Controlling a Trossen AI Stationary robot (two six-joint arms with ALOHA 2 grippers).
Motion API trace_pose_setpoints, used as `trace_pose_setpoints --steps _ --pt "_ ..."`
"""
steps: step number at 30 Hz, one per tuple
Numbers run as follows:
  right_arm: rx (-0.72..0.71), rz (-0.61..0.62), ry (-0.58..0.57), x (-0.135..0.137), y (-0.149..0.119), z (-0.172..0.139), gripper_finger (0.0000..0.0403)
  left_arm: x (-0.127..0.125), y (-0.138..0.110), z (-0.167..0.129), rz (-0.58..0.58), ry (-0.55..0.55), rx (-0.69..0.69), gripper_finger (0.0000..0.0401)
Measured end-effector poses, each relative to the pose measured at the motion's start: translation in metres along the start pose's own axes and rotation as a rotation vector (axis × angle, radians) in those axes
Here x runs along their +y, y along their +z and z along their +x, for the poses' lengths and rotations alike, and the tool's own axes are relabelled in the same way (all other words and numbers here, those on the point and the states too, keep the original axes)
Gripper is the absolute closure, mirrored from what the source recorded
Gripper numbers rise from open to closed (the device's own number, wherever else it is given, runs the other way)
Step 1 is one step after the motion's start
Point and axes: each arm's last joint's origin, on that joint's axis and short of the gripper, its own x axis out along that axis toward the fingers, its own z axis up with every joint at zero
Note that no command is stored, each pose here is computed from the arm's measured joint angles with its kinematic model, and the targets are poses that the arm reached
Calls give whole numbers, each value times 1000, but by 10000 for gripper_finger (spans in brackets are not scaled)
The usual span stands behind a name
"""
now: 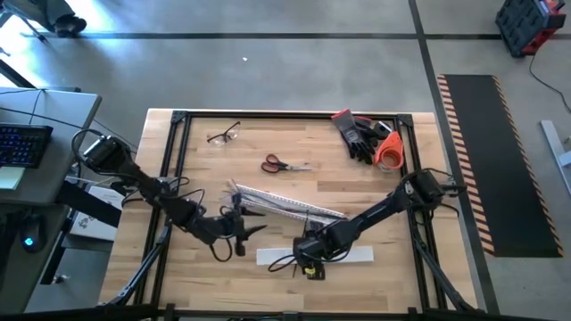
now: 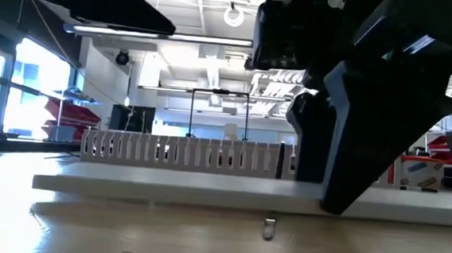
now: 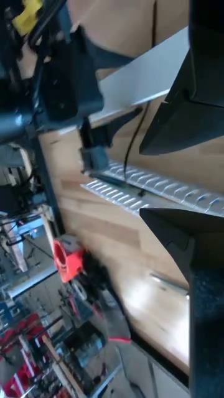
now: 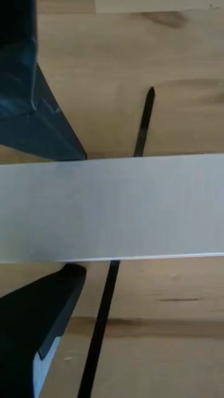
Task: Ziptie cables
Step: Close the white cable duct lid
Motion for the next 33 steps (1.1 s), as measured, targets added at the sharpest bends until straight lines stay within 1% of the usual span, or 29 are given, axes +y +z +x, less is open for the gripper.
trace_pose_setpoints --steps 2,5,7,9,11,13,15,17,19,21,27,30,33 --pt "-13 -19 -5 1 0 -3 110 -3 -1 -3 -8 -4 8 268" --pt "-79 -102 -65 11 -2 -16 106 -6 -5 -6 -25 -18 32 268" --pt "-147 -164 -140 22 -4 -26 105 -8 -8 -8 -37 -26 42 268" --pt "-210 -195 -205 31 -10 -26 105 -10 -9 -10 -45 -33 43 268" --pt "-260 -193 -194 36 -19 -18 104 -11 -11 -11 -57 -40 42 268" --pt "-323 -152 -152 37 -28 -7 103 -12 -14 -13 -57 -45 50 268" --pt "-367 -103 -119 32 -38 2 103 -14 -15 -14 -66 -53 48 268" --pt "-418 -60 -80 29 -45 5 103 -14 -15 -14 -69 -55 48 268" --pt "-458 -46 -42 26 -51 8 103 -14 -15 -15 -82 -57 49 268" --pt "-492 -67 -18 24 -55 11 103 -14 -15 -14 -97 -55 52 268" --pt "-518 -139 27 19 -65 16 102 -11 -16 -12 -143 -41 58 268" --pt "-538 -185 26 20 -63 13 102 -11 -16 -11 -149 -39 58 268" --pt "-592 -218 19 25 -53 -1 102 -10 -16 -10 -149 -34 62 268"
